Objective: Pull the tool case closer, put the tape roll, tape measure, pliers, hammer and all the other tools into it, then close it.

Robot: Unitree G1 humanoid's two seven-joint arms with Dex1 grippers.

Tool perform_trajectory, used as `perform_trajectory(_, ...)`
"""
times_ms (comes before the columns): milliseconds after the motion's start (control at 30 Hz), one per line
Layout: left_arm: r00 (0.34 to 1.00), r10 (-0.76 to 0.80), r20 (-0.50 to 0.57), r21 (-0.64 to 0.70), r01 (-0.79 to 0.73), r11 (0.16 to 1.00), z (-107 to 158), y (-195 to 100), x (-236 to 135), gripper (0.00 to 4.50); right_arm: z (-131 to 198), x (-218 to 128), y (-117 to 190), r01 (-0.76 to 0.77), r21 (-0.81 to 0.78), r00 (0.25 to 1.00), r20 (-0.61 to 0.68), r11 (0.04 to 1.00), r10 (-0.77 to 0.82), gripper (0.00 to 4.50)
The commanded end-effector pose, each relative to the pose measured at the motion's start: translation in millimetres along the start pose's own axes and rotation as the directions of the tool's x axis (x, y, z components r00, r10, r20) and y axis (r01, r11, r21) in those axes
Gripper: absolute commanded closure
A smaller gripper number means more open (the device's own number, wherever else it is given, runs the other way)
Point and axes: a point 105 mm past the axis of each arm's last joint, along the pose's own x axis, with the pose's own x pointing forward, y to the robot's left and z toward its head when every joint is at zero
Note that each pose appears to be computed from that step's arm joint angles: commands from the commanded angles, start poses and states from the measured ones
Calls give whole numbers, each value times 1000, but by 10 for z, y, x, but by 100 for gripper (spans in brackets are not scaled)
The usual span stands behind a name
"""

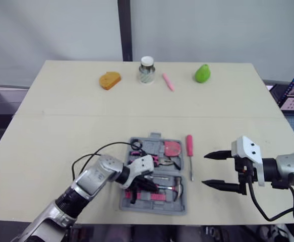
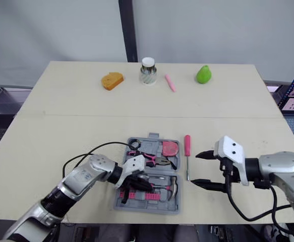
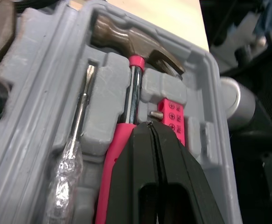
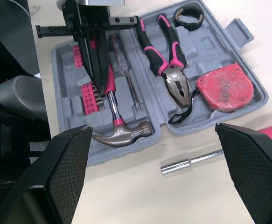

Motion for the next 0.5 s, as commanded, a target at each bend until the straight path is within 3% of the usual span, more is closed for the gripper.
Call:
perform_trajectory(33, 987, 93, 134, 49, -101, 994, 343, 86, -362, 445, 51, -93, -92, 61, 9, 997, 50, 998, -61, 0)
perform_trajectory(133, 963, 180, 202, 15, -187, 982, 462, 138, -705, 445, 11, -169, -192, 113, 58, 989, 85, 992, -118, 0)
perform_trajectory(300, 910, 356, 214, -75, -348, 934, 266, 173, -1297, 445, -250, -304, -375, 216, 174, 969, 84, 961, -233, 0)
perform_trajectory(400, 829, 537, 154, -167, -514, 841, -79, 247, -1750, 355, -474, -428, -493, 317, 229, 941, 47, 920, -336, 0)
perform_trajectory(500, 717, 691, 88, -236, -659, 714, -442, 264, -2175, 199, -648, -565, -620, 420, 277, 893, 44, 864, -448, 0)
